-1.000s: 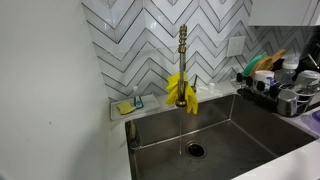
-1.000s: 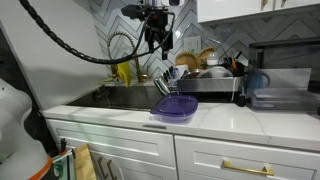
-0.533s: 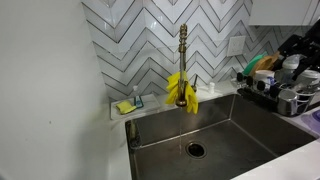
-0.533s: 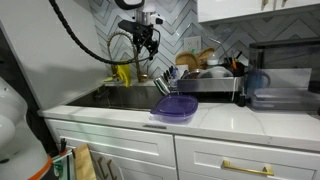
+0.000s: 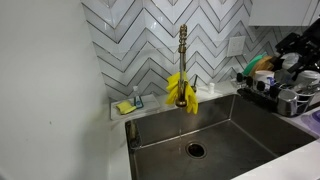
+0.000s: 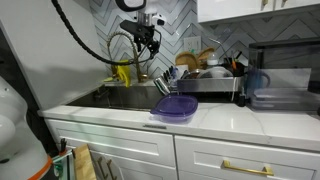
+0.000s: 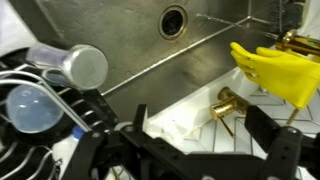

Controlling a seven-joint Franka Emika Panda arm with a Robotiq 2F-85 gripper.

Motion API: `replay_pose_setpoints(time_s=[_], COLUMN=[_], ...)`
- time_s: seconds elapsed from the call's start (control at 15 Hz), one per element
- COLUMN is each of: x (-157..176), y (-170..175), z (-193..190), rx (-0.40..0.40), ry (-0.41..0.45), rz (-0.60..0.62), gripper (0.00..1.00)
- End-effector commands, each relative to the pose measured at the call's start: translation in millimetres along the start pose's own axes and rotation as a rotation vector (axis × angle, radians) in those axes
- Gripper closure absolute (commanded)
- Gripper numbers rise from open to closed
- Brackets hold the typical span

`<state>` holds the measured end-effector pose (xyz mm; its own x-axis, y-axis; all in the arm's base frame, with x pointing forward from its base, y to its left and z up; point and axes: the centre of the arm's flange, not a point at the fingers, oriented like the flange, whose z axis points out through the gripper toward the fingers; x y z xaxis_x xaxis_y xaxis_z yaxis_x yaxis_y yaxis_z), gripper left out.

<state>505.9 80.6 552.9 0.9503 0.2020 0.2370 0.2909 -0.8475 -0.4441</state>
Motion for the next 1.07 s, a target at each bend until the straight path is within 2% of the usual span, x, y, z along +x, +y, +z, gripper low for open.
replay_pose_setpoints(time_s=[0.0, 0.13, 0.33, 0.6, 1.0], x=[33.4, 52.7, 81.3, 118.3, 151.1], y=[-26.7, -47.1, -67.5, -85.0, -97.1], z=[42.7, 68.7, 104.2, 140.6, 183.0], rx=[0.181, 0.283, 0.324, 0.319, 0.344], ry=[0.083, 0.096, 0.077, 0.023, 0.014], rz=[-0.058, -0.109, -0.178, -0.27, -0.298], gripper=[0.0, 0.0, 0.0, 0.0, 0.0])
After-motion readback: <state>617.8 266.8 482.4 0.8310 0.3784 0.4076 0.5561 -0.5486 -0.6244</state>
